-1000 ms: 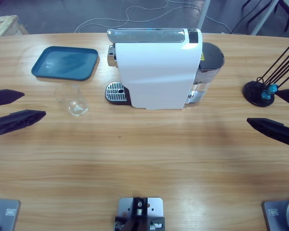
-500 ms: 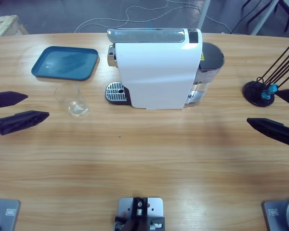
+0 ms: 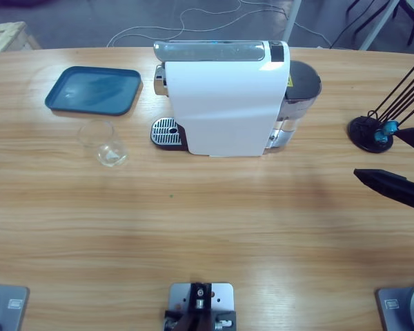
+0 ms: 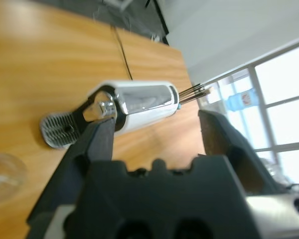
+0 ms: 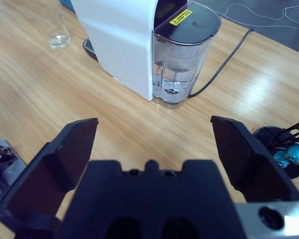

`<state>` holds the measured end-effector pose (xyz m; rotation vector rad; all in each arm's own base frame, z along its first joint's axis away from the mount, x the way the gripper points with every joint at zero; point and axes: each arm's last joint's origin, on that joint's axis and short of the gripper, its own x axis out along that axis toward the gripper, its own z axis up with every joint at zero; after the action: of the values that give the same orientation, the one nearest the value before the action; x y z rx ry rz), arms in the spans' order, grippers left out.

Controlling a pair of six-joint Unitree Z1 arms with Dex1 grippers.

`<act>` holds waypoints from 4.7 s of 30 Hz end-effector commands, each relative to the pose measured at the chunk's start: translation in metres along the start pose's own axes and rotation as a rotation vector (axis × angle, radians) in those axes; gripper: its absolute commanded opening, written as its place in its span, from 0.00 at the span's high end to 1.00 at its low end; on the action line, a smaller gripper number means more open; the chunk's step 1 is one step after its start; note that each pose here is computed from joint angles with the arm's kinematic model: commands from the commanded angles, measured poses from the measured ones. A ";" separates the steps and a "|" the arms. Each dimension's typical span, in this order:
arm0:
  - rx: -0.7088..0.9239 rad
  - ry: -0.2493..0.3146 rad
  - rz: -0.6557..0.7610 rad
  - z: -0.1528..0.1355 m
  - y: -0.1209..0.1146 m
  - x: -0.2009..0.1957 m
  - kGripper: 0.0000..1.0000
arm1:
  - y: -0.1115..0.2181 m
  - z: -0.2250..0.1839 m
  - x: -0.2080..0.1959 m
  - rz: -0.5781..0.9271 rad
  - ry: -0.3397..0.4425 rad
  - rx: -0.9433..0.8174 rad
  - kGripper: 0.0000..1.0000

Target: Pour coffee

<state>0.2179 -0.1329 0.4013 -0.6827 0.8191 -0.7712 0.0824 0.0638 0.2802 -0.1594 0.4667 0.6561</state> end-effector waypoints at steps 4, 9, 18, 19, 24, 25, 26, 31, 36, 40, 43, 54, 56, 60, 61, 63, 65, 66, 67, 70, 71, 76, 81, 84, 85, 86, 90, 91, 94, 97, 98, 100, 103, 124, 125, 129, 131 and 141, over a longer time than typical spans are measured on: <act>-0.283 0.312 -0.134 0.014 0.048 0.087 0.30 | 0.000 -0.013 -0.007 -0.003 -0.015 0.006 0.00; -0.305 0.327 -0.116 0.014 0.060 0.105 0.30 | 0.000 -0.014 -0.009 -0.001 -0.023 0.006 0.00; -0.310 0.329 -0.106 0.017 0.076 0.127 0.30 | 0.000 -0.015 -0.011 -0.001 -0.033 0.006 0.00; -0.310 0.328 -0.107 0.018 0.077 0.129 0.30 | 0.000 -0.015 -0.011 -0.001 -0.033 0.006 0.00; -0.298 0.320 -0.118 0.024 0.080 0.138 0.30 | 0.000 -0.015 -0.012 -0.001 -0.034 0.006 0.00; -0.295 0.317 -0.120 0.025 0.080 0.139 0.30 | 0.000 -0.015 -0.012 -0.001 -0.034 0.006 0.00; -0.292 0.315 -0.122 0.027 0.079 0.141 0.30 | 0.000 -0.015 -0.011 -0.001 -0.034 0.006 0.00; -0.279 0.308 -0.139 0.036 0.078 0.149 0.38 | 0.000 -0.015 -0.011 -0.001 -0.035 0.006 0.00; -0.280 0.333 -0.139 0.032 0.078 0.159 0.40 | 0.000 -0.015 -0.012 -0.001 -0.038 0.006 0.00; -0.290 0.324 -0.115 0.029 0.088 0.154 0.40 | 0.000 -0.015 -0.012 -0.001 -0.040 0.006 0.00; -0.284 0.274 -0.103 0.037 0.096 0.135 0.39 | 0.000 -0.015 -0.012 -0.001 -0.040 0.006 0.00; -0.262 0.312 -0.143 0.029 0.079 0.136 0.38 | 0.000 -0.015 -0.012 -0.004 -0.042 0.006 0.00; -0.261 0.322 -0.144 0.026 0.077 0.139 0.38 | 0.000 -0.015 -0.012 -0.004 -0.042 0.006 0.00; -0.256 0.332 -0.154 0.023 0.070 0.139 0.38 | 0.000 -0.015 -0.012 -0.006 -0.042 0.006 0.00; -0.253 0.333 -0.157 0.023 0.068 0.139 0.38 | 0.000 -0.015 -0.013 -0.006 -0.043 0.006 0.00; -0.250 0.334 -0.161 0.022 0.066 0.138 0.39 | 0.000 -0.015 -0.013 -0.006 -0.044 0.006 0.00; -0.244 0.328 -0.165 0.023 0.063 0.135 0.52 | 0.000 -0.015 -0.013 -0.006 -0.043 0.005 0.00; -0.244 0.325 -0.166 0.023 0.061 0.133 0.71 | 0.000 -0.015 -0.013 -0.006 -0.042 0.005 0.00; -0.240 0.320 -0.168 0.023 0.059 0.130 0.95 | 0.000 -0.015 -0.013 -0.006 -0.042 0.005 0.00; -0.232 0.309 -0.170 0.021 0.054 0.122 1.00 | 0.000 -0.015 -0.013 -0.006 -0.044 0.005 0.00; -0.227 0.307 -0.172 0.020 0.053 0.119 1.00 | 0.000 -0.015 -0.013 -0.006 -0.046 0.005 0.00; -0.195 0.303 -0.191 0.019 0.045 0.113 1.00 | 0.000 -0.016 -0.014 -0.006 -0.050 0.004 0.00; -0.154 0.281 -0.224 0.020 0.028 0.101 1.00 | 0.000 -0.017 -0.015 -0.007 -0.057 0.004 0.00; -0.126 0.268 -0.253 0.025 0.017 0.094 1.00 | 0.000 -0.017 -0.016 -0.007 -0.062 0.004 0.00; -0.114 0.265 -0.264 0.027 0.011 0.093 1.00 | 0.000 -0.017 -0.016 -0.007 -0.064 0.004 0.00; -0.101 0.263 -0.275 0.031 0.003 0.094 1.00 | 0.000 -0.017 -0.016 -0.007 -0.066 0.004 0.00; -0.073 0.252 -0.292 0.039 -0.011 0.098 1.00 | 0.000 -0.017 -0.017 -0.007 -0.069 0.004 0.00; -0.064 0.238 -0.283 0.040 -0.012 0.097 1.00 | 0.000 -0.017 -0.017 -0.006 -0.073 0.006 0.00; 0.061 0.179 -0.161 0.036 -0.025 0.079 0.75 | -0.001 -0.007 -0.030 -0.026 -0.026 0.063 0.00; 0.300 0.057 0.117 0.018 -0.043 0.049 0.05 | -0.009 0.011 -0.037 -0.198 0.093 0.163 0.00; 0.367 0.049 0.193 0.012 -0.044 0.040 0.03 | -0.014 0.018 -0.038 -0.299 0.106 0.200 0.00; 0.489 0.042 0.326 -0.005 -0.042 0.027 0.02 | -0.031 0.035 -0.033 -0.456 0.121 0.295 0.00; 0.557 0.060 0.387 -0.028 -0.030 0.012 0.01 | -0.068 0.053 0.001 -0.546 0.234 0.456 0.00; 0.623 0.022 0.542 -0.110 0.051 -0.045 0.03 | -0.104 -0.015 0.094 -0.697 0.249 0.637 0.32; 0.621 0.018 0.545 -0.110 0.051 -0.045 0.03 | -0.104 -0.017 0.096 -0.696 0.251 0.636 0.32; 0.619 0.007 0.560 -0.108 0.055 -0.045 0.03 | -0.100 -0.028 0.095 -0.707 0.251 0.638 0.32; 0.622 0.009 0.561 -0.109 0.057 -0.044 0.03 | -0.100 -0.030 0.095 -0.712 0.248 0.637 0.33; 0.612 -0.001 0.583 -0.109 0.066 -0.042 0.03 | -0.108 -0.036 0.116 -0.716 0.271 0.637 0.33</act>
<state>0.1317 -0.0962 0.3203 0.0973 0.6765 -0.4786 0.2085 0.0306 0.2130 0.2060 0.7568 -0.2040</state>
